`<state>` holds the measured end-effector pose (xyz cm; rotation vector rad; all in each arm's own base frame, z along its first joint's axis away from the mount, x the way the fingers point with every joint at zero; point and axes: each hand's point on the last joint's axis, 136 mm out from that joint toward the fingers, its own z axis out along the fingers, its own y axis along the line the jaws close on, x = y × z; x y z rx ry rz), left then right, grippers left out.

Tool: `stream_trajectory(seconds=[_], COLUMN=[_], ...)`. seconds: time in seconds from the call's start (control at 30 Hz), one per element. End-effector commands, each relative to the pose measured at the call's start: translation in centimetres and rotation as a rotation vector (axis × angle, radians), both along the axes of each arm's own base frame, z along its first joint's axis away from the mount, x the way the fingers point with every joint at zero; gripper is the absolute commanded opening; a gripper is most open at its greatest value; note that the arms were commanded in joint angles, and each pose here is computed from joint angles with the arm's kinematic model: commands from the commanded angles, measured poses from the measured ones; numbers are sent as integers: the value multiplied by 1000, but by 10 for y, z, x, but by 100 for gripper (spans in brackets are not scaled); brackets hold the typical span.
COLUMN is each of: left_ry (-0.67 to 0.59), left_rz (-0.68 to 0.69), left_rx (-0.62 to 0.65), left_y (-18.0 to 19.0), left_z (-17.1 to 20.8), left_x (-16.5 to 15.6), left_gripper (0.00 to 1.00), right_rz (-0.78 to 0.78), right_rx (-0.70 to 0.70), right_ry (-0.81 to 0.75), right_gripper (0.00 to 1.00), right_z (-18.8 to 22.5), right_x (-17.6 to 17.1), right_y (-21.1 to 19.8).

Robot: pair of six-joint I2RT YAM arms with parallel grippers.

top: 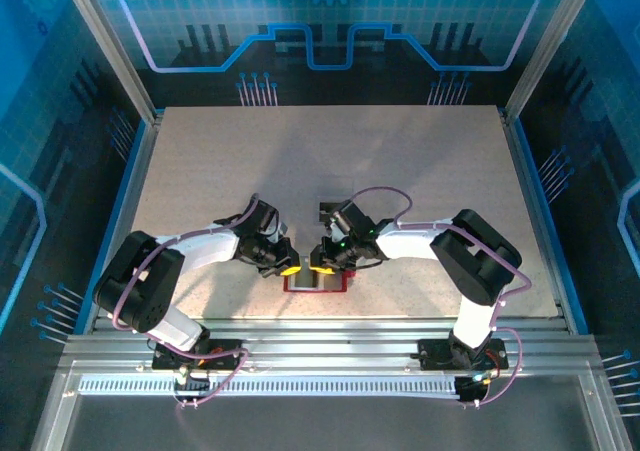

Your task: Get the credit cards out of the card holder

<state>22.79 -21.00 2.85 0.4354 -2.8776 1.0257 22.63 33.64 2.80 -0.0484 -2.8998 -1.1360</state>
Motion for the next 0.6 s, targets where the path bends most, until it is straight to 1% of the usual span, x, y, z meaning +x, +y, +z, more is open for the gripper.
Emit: stream_trajectory(seconds=[0.0,0.3,0.57], left_ry=[1,-17,-24], left_rz=[-6,-6,-27], left_rx=[18,10,45], left_y=[5,4,9], left_z=[0,10,14], left_x=[-3,-1,-3], left_gripper=[11,11,11], right_rz=[10,8,-1], right_rx=[-27,-12,0], right_ry=[-20,-42,-47], right_gripper=[25,25,25], right_z=[7,22,27], right_x=[0,1,-3], right_y=[-2,-3,-7])
